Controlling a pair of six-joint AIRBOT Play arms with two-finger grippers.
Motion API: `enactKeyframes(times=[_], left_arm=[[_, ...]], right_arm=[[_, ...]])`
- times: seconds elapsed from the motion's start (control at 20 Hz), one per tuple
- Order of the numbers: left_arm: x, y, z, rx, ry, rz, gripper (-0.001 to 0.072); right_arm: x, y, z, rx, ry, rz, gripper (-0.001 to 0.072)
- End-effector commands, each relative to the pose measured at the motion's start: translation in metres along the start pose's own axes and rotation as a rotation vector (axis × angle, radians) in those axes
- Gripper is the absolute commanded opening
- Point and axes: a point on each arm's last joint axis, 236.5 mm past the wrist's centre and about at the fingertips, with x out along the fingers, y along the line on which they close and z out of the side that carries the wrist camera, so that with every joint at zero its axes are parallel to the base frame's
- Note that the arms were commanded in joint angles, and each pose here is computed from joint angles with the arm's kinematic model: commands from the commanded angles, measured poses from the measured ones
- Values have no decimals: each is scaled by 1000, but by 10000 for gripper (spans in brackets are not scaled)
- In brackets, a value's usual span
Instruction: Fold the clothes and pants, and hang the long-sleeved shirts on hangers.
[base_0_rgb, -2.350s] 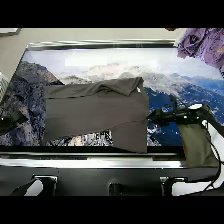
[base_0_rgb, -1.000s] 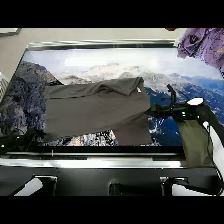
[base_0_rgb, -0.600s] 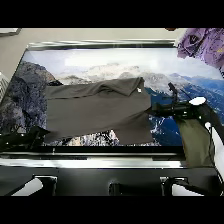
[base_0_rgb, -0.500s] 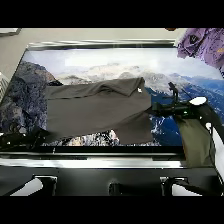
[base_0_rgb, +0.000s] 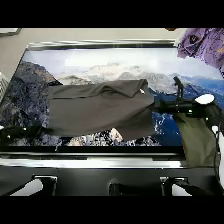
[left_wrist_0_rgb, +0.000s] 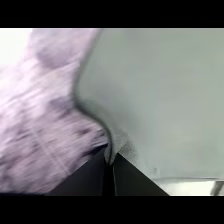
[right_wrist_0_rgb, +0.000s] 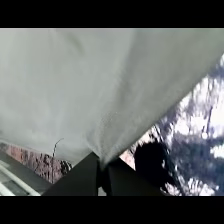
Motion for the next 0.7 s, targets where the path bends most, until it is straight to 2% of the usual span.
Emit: enactKeyframes(times=[0.0, 0.15, 0.35, 0.5, 0.65], left_arm=[[-27, -67, 36, 136, -69, -45, 14], [-90, -157, 88, 341, -260, -40, 14], [-236, -271, 117, 565, -657, 28, 15], [-338, -318, 81, 616, -893, -2, 15], [-407, -320, 27, 594, -1064, -9, 15]], right_arm=[[-32, 31, 33, -105, -88, -43, 29], [-84, 75, 84, -266, -204, -168, 29], [-199, 163, 128, -443, -473, -281, 29], [-296, 226, 109, -522, -676, -345, 29], [-368, 273, 61, -573, -841, -367, 29]])
